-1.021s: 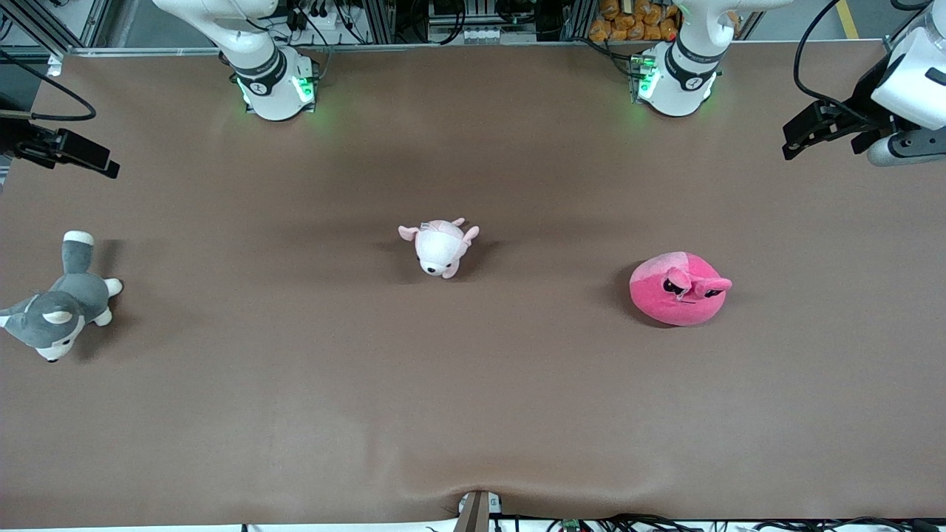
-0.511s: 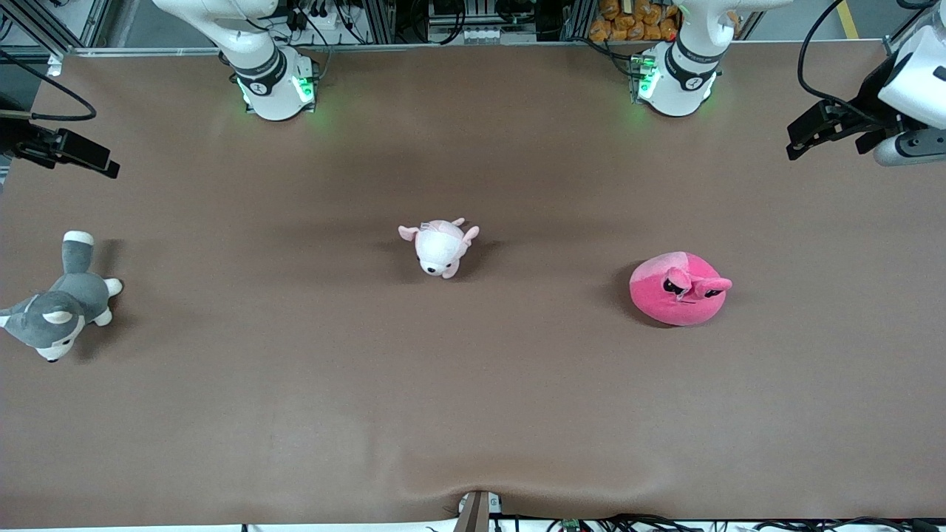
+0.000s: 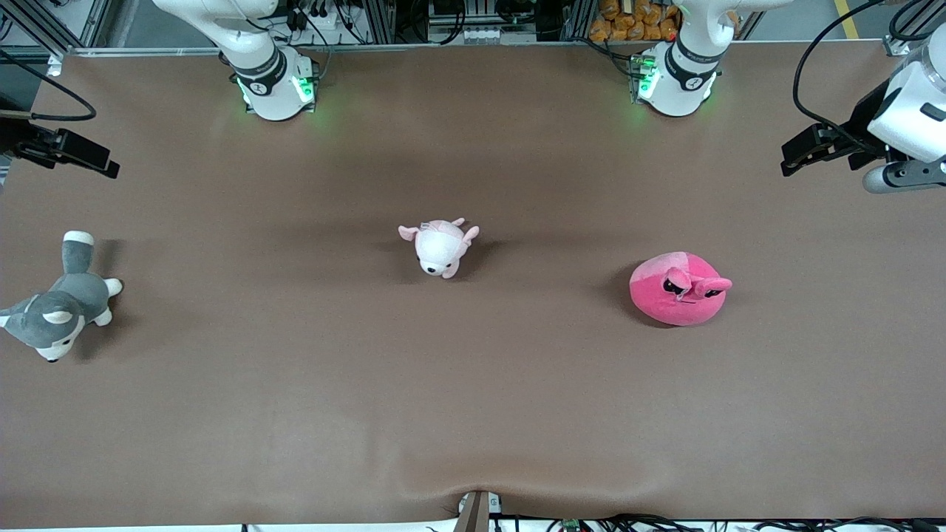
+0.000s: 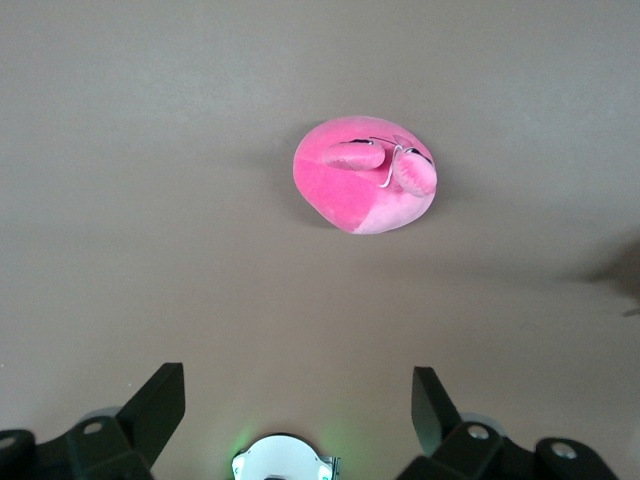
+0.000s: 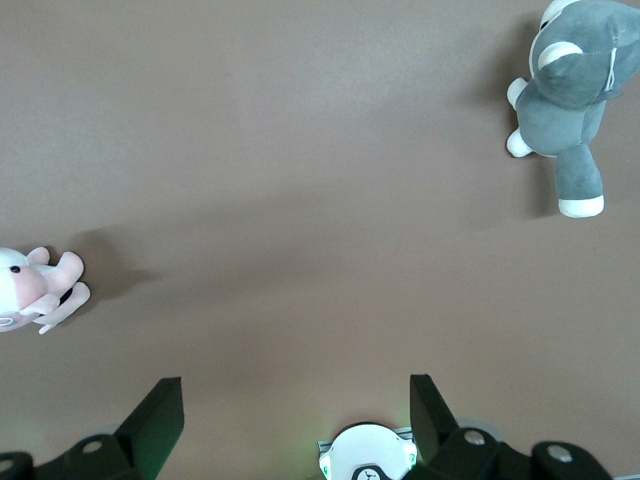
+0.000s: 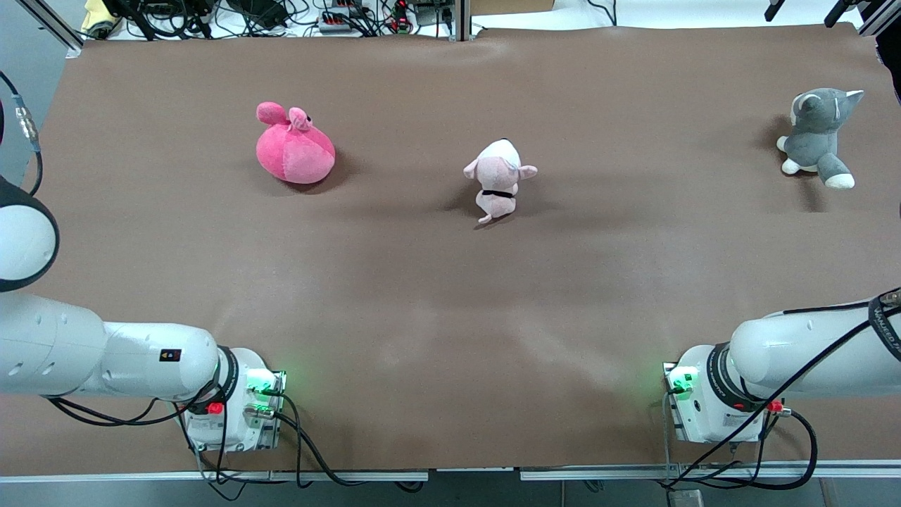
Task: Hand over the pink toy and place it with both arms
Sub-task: 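Reach the left gripper toward the pink plush toy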
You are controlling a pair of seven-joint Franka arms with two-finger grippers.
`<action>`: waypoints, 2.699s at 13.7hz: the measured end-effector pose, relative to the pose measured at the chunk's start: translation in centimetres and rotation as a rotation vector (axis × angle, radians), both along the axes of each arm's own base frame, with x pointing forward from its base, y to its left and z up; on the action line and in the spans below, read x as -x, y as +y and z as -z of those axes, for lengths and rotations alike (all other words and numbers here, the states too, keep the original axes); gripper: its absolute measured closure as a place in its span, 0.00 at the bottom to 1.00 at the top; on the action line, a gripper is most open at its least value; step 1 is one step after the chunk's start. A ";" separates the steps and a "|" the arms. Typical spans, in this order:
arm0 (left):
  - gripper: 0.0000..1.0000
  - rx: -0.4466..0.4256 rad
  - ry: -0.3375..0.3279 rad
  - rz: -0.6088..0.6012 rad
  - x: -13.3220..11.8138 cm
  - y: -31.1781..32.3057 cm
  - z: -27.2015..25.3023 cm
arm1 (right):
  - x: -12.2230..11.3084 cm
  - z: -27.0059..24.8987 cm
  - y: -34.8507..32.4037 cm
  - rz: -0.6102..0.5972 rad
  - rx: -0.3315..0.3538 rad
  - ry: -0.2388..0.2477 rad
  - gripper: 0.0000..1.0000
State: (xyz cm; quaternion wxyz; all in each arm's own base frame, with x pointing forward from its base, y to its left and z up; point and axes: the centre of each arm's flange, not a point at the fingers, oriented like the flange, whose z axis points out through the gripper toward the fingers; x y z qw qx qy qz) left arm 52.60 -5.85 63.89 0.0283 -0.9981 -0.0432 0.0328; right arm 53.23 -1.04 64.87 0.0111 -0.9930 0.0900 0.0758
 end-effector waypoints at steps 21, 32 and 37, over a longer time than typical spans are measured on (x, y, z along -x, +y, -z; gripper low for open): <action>0.00 0.014 -0.064 -0.513 -0.4 -3.6 -1.1 | -0.1 0.2 0.0 0.001 0.000 0.004 0.00; 0.00 -0.164 -0.097 -0.541 -2.4 -1.5 1.4 | -0.2 0.3 0.0 0.000 0.000 0.007 0.00; 0.00 -0.154 -0.078 -0.574 -3.0 -0.5 2.2 | -0.2 0.3 0.0 -0.001 0.000 0.007 0.00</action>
